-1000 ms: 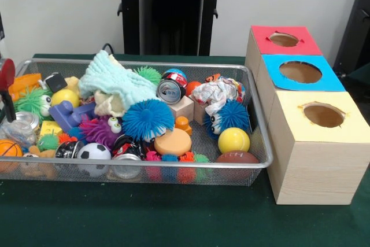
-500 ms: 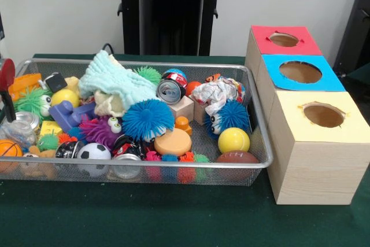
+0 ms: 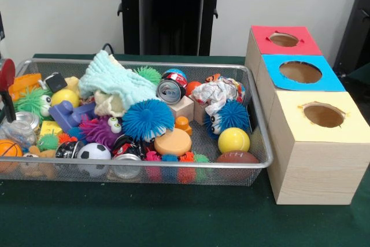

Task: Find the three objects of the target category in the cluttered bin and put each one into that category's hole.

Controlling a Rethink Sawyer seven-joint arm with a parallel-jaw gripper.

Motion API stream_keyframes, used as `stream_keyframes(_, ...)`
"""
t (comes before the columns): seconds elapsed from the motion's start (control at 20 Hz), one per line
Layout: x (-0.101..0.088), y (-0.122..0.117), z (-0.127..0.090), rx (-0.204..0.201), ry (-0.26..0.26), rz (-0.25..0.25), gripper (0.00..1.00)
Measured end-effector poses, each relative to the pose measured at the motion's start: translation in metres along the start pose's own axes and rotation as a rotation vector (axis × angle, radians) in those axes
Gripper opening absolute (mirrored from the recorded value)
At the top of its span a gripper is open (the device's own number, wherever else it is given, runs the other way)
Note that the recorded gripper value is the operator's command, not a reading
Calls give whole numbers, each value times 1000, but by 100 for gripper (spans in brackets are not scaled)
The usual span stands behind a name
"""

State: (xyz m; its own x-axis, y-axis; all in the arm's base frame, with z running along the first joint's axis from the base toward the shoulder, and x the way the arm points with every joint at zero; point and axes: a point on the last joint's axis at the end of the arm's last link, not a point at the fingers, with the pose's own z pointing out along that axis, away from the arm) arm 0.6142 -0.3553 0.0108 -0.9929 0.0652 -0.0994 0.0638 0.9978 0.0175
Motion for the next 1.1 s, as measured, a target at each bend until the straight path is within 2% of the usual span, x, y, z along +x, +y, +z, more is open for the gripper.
stream_keyframes(1.1,2,2,0,11,-22,-9,100)
